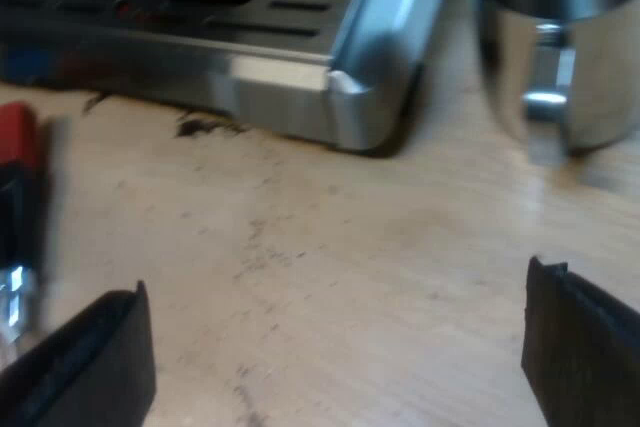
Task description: Put the handle in the coffee machine
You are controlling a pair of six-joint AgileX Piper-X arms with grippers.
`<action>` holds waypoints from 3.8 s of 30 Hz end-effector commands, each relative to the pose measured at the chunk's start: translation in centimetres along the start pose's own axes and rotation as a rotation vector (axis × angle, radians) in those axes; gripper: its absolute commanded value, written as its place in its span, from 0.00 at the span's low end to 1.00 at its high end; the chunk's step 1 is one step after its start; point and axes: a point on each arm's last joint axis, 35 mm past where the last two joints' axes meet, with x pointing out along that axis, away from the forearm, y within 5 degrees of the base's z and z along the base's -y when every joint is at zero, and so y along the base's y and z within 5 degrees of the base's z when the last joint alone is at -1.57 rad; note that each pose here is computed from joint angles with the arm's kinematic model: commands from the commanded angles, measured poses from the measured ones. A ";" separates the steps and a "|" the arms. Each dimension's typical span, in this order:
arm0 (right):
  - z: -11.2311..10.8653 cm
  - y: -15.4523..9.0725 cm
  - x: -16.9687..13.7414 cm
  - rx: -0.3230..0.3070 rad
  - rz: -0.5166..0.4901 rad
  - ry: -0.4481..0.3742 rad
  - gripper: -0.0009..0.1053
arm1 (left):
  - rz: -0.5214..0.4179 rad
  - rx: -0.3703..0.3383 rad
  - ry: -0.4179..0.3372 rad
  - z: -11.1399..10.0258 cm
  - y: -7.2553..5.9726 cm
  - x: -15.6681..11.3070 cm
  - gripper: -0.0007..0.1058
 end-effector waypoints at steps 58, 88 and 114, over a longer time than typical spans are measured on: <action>4.5 15.6 8.0 1.006 0.051 0.498 0.73 | -0.887 0.465 0.461 -0.9 -4.1 4.5 0.73; 2.0 18.7 13.8 1.225 -0.189 0.589 0.73 | -0.888 0.473 0.443 -0.7 -4.2 4.6 0.73; 0.3 18.2 17.2 1.203 -0.244 0.664 0.73 | -0.887 0.466 0.446 -0.7 -4.2 4.6 0.73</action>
